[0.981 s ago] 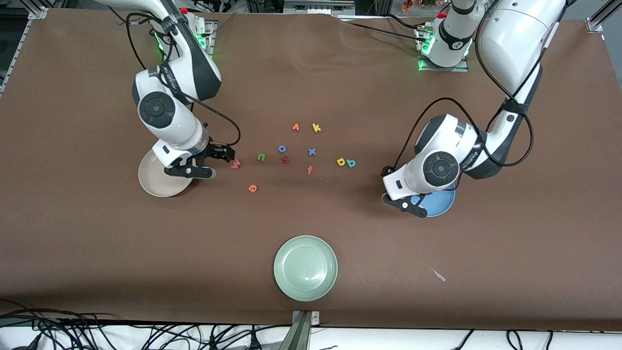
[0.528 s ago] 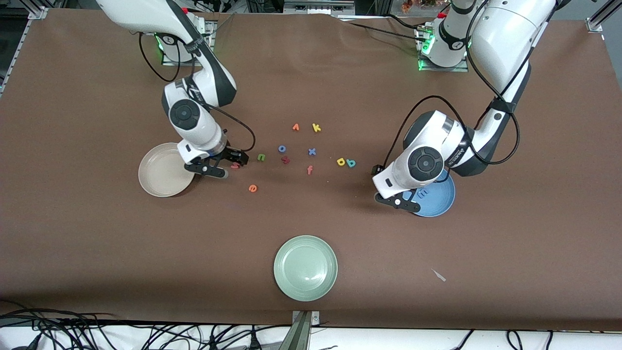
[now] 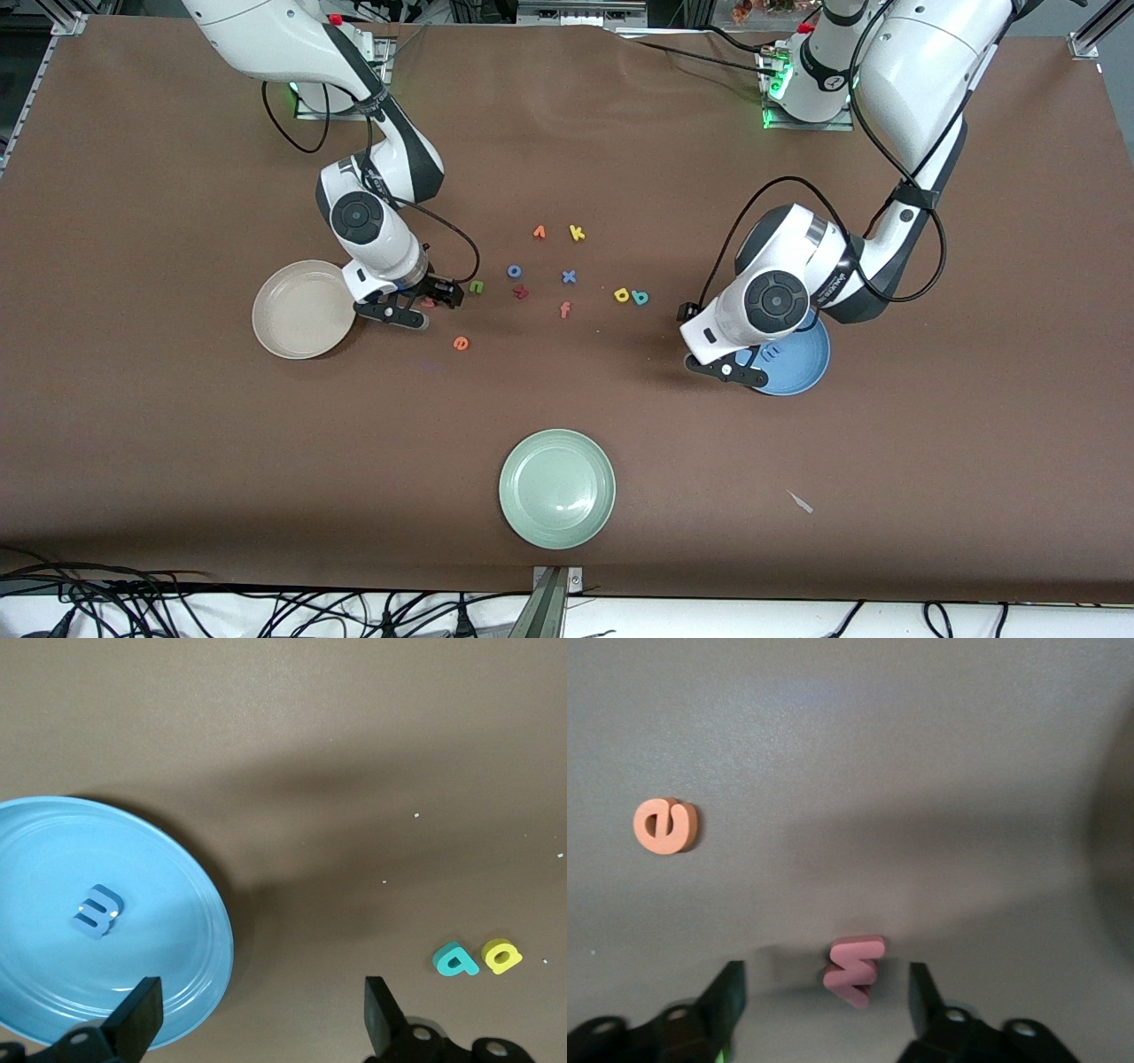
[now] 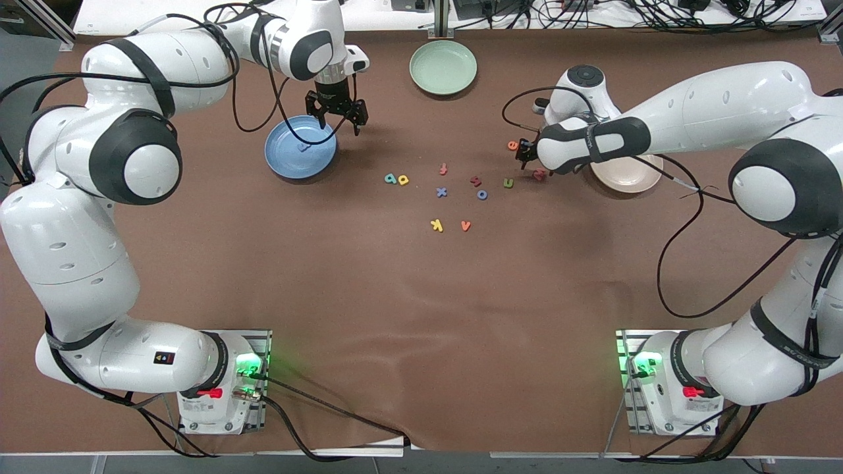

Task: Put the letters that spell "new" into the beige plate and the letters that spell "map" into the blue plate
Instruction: 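Carry the pink m onto the cream plate and open the right gripper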

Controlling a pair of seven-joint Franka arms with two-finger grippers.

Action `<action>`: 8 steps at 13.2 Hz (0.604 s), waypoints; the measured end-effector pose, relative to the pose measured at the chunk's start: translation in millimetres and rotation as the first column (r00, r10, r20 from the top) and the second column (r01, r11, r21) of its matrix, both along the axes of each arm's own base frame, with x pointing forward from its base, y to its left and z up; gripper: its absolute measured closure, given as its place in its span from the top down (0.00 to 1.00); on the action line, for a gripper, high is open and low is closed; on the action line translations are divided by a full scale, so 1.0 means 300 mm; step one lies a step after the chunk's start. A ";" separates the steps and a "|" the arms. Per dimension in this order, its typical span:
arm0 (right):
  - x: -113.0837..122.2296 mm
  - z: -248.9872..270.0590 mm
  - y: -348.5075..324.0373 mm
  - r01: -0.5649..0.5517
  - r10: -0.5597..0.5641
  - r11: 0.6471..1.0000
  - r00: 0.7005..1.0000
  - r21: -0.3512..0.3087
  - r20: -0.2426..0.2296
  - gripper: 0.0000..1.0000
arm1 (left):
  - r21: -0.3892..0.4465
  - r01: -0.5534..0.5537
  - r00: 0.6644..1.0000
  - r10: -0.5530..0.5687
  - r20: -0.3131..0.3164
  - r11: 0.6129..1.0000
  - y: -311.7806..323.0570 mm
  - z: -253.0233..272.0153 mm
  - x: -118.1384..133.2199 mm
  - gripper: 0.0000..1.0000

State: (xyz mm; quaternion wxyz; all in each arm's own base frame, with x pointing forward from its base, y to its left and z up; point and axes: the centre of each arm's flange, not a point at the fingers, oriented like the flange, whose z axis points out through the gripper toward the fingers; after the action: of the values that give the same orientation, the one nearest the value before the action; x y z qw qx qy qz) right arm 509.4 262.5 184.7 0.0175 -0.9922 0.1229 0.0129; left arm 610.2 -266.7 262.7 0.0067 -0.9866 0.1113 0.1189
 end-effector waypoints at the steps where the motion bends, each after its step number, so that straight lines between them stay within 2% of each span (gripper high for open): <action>1: 0.000 -0.008 0.000 0.000 0.000 1.000 1.000 0.001 0.001 0.76 | 0.000 -0.001 1.000 0.001 0.000 1.000 0.002 0.000 0.001 1.00; 2: -0.002 -0.018 -0.001 0.001 -0.001 1.000 1.000 0.000 -0.001 0.68 | 0.000 -0.003 1.000 0.003 0.000 1.000 0.006 0.000 0.003 1.00; 4: -0.004 -0.032 -0.003 0.003 -0.003 1.000 1.000 0.000 -0.005 0.65 | 0.000 -0.004 1.000 0.004 0.000 1.000 0.007 0.000 0.003 1.00; 6: -0.004 -0.034 -0.004 0.004 -0.004 1.000 1.000 -0.001 -0.005 0.55 | 0.000 -0.002 1.000 0.002 0.000 1.000 0.004 0.000 0.002 1.00; 7: -0.003 -0.034 -0.004 0.004 -0.004 1.000 1.000 -0.001 -0.005 0.55 | -0.001 -0.002 1.000 0.002 0.000 1.000 0.003 0.001 0.002 1.00; 8: -0.002 -0.033 -0.006 0.005 -0.005 1.000 1.000 -0.001 -0.004 0.48 | -0.001 -0.002 1.000 0.002 0.000 1.000 0.003 0.001 0.002 1.00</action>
State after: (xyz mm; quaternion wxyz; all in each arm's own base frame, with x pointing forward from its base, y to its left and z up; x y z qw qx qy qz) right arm 508.8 260.8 174.8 0.0168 -0.9918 0.1254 0.0149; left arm 610.6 -265.9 262.9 0.0064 -0.9867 0.1104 0.1188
